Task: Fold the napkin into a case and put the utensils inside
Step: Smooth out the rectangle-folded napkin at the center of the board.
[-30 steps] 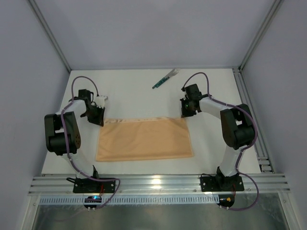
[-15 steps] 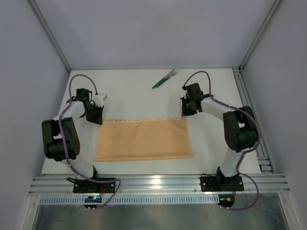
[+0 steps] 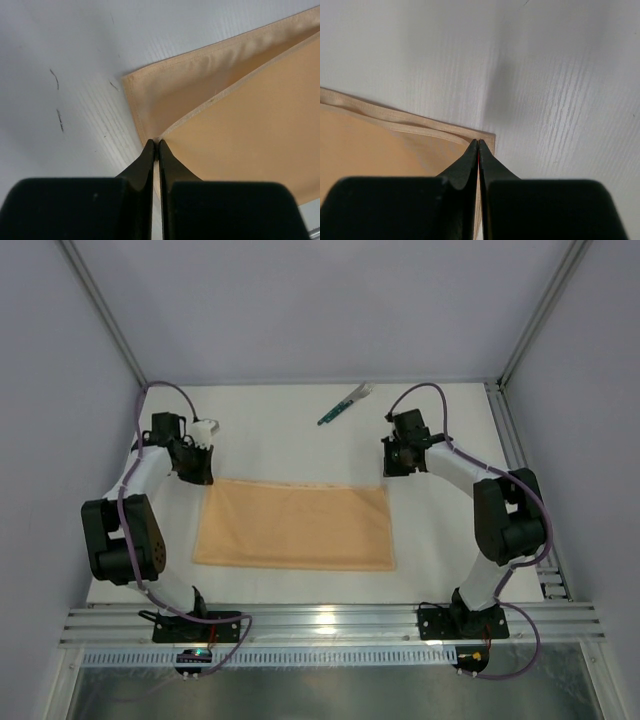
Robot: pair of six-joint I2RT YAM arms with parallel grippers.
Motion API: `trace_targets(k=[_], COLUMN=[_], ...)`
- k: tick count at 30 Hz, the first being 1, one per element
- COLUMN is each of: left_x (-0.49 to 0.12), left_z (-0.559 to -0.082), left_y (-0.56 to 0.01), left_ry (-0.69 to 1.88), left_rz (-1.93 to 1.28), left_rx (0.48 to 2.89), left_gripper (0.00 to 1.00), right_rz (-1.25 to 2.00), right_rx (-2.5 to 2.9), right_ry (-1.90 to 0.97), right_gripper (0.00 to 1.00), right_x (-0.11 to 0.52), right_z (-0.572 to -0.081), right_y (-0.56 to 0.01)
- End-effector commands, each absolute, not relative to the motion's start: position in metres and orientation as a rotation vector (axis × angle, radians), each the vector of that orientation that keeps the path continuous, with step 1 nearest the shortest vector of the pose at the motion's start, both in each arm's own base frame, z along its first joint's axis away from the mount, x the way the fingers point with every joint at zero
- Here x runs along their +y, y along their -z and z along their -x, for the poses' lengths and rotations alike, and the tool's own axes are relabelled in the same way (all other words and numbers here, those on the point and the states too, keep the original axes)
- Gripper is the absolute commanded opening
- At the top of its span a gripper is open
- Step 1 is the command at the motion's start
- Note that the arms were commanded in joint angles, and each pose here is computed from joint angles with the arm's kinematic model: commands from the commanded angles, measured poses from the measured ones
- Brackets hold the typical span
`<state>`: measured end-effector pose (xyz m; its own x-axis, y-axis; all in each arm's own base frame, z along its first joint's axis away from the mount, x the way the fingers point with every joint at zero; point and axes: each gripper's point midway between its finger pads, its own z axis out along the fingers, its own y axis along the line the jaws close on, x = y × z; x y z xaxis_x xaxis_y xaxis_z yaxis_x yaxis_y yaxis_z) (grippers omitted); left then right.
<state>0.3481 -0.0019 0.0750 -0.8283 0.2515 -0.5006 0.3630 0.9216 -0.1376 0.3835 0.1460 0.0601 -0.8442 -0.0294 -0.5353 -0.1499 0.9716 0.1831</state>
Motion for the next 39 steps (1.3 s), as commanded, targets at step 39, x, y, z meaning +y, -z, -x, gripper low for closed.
trace_targets(k=[39], left_x=[0.018], left_z=[-0.364], left_y=[-0.038], left_ry=[0.209], left_rz=[-0.379], left_rx=[2.653], left_gripper=[0.30], right_rz=[0.343], right_rx=[2.560], right_ry=[-0.320], right_gripper=[0.28], right_x=[0.168], right_z=[-0.375], right_y=[-0.048])
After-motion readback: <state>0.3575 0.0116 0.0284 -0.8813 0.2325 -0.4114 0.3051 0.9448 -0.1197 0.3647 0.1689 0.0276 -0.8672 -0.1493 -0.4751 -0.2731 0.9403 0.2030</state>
